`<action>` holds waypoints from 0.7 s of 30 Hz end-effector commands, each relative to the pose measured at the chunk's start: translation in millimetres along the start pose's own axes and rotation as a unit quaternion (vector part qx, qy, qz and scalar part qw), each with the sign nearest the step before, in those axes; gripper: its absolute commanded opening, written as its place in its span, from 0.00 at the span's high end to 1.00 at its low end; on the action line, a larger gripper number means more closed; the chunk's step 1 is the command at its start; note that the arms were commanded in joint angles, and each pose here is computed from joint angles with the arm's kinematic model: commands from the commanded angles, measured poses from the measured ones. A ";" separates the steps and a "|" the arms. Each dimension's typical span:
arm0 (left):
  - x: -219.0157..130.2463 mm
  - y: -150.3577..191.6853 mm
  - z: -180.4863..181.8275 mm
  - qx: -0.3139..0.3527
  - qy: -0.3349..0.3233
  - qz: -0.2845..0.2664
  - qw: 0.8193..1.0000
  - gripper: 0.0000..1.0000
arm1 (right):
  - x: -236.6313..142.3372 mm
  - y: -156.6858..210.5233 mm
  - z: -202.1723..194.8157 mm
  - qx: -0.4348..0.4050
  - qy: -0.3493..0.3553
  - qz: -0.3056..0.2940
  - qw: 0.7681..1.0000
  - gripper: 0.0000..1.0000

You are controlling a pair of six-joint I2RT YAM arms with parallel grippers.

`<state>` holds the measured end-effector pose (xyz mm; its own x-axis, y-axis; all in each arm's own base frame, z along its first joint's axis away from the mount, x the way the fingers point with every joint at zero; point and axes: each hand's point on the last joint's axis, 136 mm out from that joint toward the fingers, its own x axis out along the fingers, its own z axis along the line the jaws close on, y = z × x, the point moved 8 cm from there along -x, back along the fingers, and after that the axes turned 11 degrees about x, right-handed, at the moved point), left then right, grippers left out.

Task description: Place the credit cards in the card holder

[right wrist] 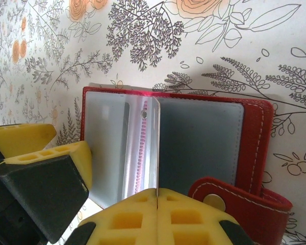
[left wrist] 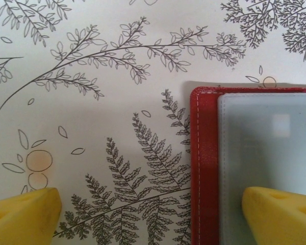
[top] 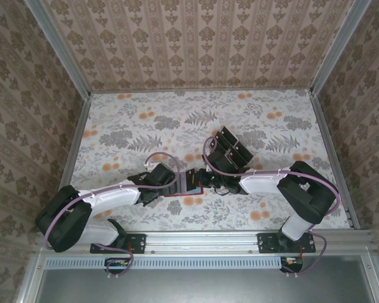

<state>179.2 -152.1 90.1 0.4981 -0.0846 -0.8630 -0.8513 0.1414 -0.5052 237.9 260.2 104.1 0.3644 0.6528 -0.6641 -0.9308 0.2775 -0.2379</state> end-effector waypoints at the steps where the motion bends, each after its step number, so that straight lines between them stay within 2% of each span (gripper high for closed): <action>1: 1.2 15.4 12.7 -0.004 -0.034 0.018 0.999 0.00 | 0.3 -0.6 -1.9 0.010 -0.005 -0.008 1.000 1.00; 11: 2.2 19.0 13.9 -0.008 -0.032 0.019 0.999 0.00 | -9.5 -7.5 15.7 0.025 -0.082 -0.042 0.995 1.00; 21: 3.4 21.5 15.1 -0.009 -0.034 0.021 0.999 0.00 | 3.9 -7.1 13.4 0.045 -0.116 -0.045 0.991 1.00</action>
<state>176.7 -147.2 88.1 0.5153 -0.0765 -0.8536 -0.8477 0.1009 -0.5208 245.6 268.3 116.3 0.4501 0.7431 -0.4952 -0.8929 0.3820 -0.2384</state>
